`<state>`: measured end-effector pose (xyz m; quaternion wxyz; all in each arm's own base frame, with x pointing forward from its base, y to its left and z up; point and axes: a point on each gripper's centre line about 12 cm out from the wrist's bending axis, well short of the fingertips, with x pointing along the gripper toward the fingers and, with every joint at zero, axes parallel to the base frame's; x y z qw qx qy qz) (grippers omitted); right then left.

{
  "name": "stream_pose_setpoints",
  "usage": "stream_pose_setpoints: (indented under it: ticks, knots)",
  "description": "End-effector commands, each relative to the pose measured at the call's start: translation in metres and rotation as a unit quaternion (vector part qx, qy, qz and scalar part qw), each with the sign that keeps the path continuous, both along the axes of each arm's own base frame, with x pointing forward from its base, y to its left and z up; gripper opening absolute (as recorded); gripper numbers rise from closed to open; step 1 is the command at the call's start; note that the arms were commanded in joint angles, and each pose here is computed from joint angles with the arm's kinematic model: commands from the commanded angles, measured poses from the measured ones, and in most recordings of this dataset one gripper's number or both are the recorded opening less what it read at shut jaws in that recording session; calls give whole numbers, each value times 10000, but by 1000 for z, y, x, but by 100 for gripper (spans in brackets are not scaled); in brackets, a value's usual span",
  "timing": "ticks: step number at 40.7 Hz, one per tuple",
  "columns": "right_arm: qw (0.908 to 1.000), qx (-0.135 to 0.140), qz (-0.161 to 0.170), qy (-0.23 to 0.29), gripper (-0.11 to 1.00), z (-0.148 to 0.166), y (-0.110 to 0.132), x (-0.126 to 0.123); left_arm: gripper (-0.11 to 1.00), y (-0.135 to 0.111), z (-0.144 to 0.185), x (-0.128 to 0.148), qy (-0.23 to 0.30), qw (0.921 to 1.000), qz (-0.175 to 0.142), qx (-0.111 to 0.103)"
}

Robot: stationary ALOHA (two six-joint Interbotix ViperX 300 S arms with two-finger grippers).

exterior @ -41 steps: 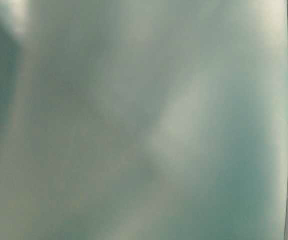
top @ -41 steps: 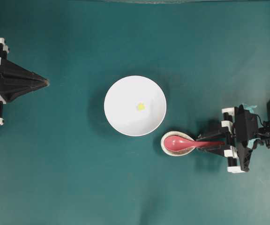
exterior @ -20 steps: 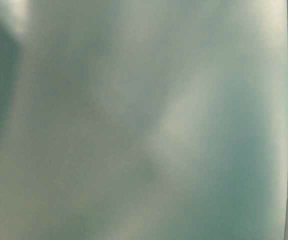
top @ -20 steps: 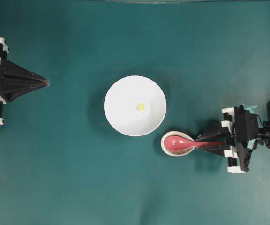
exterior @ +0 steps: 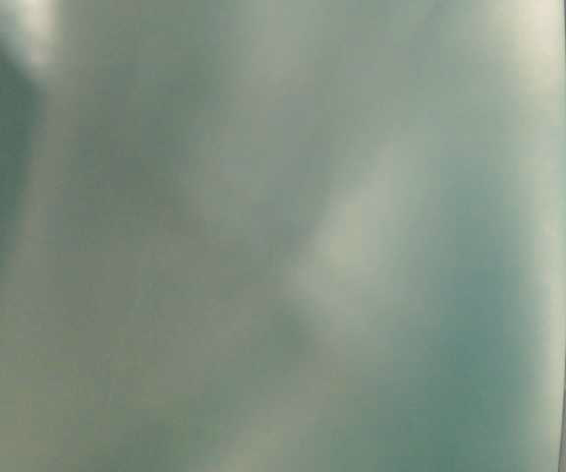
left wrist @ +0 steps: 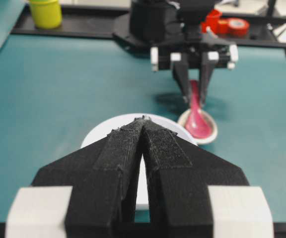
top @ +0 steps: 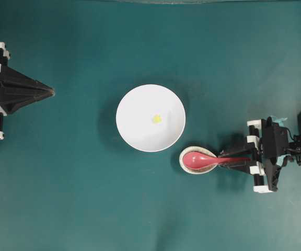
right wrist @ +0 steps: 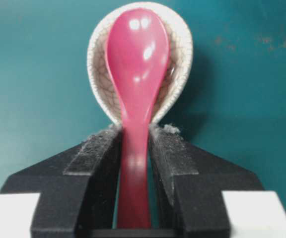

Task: Scoop the yellow hexagonal prism block from the bowl with a spoon using the right arm.
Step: 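Lift the spoon and carry it over the white bowl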

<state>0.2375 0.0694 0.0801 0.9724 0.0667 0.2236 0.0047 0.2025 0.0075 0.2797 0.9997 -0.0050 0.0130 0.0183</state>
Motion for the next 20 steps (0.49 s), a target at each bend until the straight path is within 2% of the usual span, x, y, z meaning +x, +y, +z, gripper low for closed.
stream_pose_setpoints:
  ticks: [1,10,16,20]
  knots:
    - [9999,25,17,-154,25,5,2,4,0,1,8,3,-115,9999,13,12]
    - [9996,108,2,-251,24,13,1,3,0,1,9,3,-123,9999,13,5]
    - [9986,261,-73,-445,24,29,-2,6,0,1,9,2,-138,9999,15,-2]
    - [9980,252,-62,-584,24,42,-4,8,0,1,9,3,-130,9999,13,5]
